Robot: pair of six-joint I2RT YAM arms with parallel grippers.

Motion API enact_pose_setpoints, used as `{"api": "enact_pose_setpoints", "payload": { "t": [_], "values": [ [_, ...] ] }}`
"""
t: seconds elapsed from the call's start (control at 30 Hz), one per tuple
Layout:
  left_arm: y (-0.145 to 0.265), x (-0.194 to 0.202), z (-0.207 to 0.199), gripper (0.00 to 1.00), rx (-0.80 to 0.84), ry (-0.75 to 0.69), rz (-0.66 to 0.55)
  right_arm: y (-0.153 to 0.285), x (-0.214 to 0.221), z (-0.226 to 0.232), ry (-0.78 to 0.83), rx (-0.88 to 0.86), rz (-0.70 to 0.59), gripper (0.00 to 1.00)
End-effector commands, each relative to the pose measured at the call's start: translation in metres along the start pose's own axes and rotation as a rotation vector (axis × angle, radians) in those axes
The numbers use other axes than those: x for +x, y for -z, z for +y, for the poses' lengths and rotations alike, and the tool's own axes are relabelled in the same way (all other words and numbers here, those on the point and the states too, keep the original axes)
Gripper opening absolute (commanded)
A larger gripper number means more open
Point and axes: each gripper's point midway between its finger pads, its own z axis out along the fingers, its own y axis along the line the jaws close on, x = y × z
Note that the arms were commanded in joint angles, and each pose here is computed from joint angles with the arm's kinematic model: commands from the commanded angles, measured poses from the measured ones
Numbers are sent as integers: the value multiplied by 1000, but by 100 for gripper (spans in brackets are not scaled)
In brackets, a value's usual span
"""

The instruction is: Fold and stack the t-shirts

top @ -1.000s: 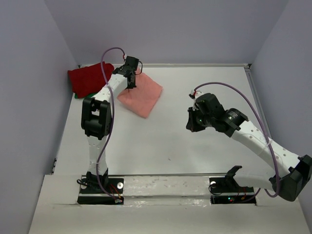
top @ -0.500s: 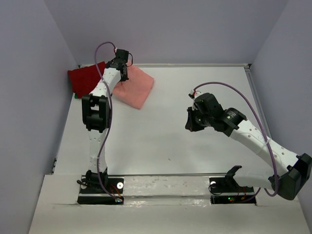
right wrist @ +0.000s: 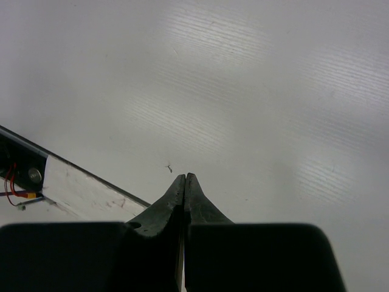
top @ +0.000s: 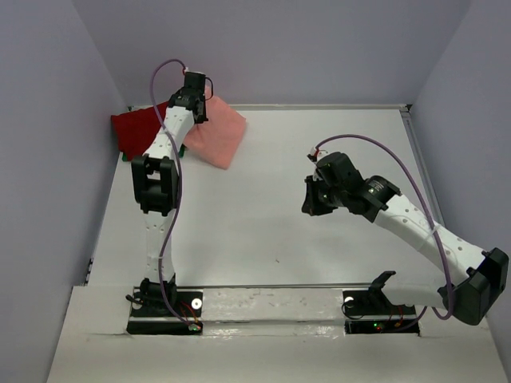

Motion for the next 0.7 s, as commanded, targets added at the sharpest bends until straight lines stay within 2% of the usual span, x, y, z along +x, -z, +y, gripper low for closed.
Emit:
{"api": "enact_pose_setpoints", "payload": {
  "t": [0.0, 0.33, 0.67],
  "values": [
    [9, -40, 13, 0, -7, 22, -116, 0, -4, 9, -5, -32, -18, 0],
    [6, -63, 49, 0, -22, 112, -178, 3, 3, 8, -37, -32, -4, 0],
    [18, -86, 56, 0, -39, 89, -250, -1, 7, 7, -45, -30, 14, 0]
  ]
}}
